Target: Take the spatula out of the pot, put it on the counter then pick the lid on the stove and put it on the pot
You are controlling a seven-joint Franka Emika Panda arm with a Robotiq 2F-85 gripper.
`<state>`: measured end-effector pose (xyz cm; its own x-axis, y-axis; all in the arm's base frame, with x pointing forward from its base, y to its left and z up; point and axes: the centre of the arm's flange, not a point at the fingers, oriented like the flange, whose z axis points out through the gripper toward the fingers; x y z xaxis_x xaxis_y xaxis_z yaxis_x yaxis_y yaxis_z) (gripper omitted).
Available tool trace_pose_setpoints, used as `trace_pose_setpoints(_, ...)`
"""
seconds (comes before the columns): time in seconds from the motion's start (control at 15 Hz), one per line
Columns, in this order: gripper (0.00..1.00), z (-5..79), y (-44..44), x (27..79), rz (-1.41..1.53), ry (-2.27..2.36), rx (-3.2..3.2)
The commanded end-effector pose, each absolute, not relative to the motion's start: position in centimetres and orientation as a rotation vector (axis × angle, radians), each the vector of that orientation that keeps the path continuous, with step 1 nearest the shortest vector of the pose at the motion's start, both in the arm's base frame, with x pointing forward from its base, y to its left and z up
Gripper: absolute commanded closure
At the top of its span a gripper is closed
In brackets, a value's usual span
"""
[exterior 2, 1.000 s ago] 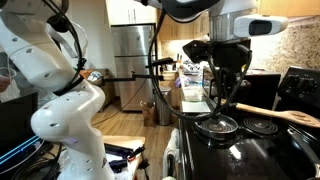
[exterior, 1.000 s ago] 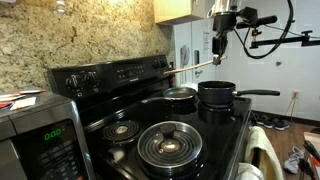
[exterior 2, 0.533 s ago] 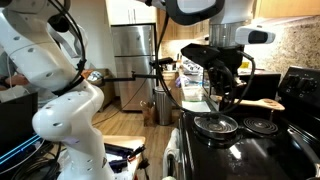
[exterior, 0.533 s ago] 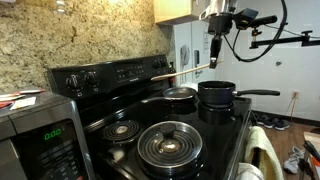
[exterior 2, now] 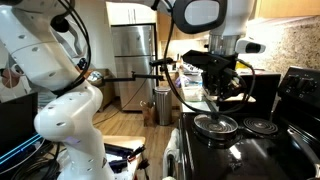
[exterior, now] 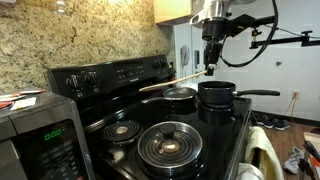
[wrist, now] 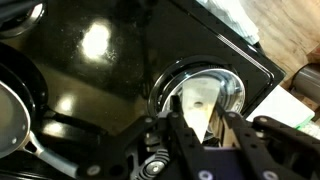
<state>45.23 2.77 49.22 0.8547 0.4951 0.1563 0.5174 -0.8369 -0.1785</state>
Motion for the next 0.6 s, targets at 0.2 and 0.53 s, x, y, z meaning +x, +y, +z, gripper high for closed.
trace_pose_setpoints(0.2,0.92,49.3,3.8,45.7,-0.172,-0.976,-2.774)
trace_pose_setpoints(0.53,0.91,48.1,6.9,44.8,-0.283,-1.338,-2.649)
